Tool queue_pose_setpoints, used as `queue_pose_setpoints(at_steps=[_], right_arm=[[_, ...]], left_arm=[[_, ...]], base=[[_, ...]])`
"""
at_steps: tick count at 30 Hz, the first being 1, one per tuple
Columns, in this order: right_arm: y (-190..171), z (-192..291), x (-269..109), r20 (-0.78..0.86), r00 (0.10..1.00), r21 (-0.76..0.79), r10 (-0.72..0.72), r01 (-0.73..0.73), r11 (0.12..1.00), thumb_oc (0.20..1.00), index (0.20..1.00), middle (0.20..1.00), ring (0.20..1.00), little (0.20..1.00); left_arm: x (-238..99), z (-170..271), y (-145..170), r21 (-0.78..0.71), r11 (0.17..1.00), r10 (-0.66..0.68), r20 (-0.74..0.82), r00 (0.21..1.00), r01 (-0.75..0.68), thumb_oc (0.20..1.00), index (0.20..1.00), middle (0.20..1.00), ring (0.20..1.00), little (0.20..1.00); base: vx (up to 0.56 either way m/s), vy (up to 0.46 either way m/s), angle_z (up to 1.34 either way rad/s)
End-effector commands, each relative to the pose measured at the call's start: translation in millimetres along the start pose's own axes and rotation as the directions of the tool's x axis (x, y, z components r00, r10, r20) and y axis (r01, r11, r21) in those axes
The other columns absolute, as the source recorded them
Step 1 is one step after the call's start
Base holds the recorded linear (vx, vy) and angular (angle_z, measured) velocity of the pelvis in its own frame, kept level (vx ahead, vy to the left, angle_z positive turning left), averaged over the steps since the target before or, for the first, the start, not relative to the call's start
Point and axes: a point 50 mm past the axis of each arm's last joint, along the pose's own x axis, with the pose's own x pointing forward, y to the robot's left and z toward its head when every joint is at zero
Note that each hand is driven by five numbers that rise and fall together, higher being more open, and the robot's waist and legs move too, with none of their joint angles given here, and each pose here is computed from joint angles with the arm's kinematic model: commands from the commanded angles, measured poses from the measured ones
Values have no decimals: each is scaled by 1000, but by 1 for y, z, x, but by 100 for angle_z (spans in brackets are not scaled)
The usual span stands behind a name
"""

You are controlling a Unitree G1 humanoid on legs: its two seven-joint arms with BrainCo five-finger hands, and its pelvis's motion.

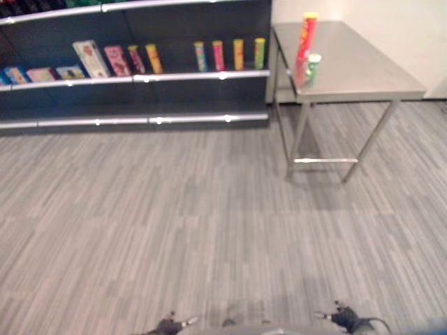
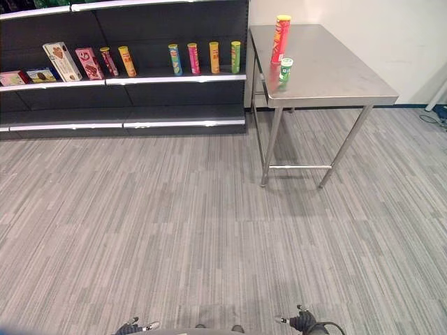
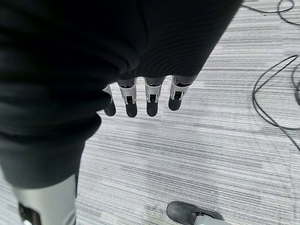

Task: Put the goods on the table back onto the shelves and tidy them up.

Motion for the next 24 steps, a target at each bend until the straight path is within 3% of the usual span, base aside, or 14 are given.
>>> queue_pose_setpoints(at_steps=[1, 24], right_arm=[[-2, 11, 3, 21, 1000, 25, -11, 10, 1000, 1000, 1000, 1000, 1000, 1000], [3, 7, 2, 21, 1000, 71, -8, 7, 997, 1000, 1000, 1000, 1000, 1000]], left_arm=[[5, 30, 14, 16, 999, 27, 90, 996, -29, 1000, 1000, 1000, 1000, 1000], [5, 38, 11, 9, 1000, 24, 130, 991, -25, 1000, 1000, 1000, 1000, 1000]], base=[[0, 0, 0], [0, 0, 0]])
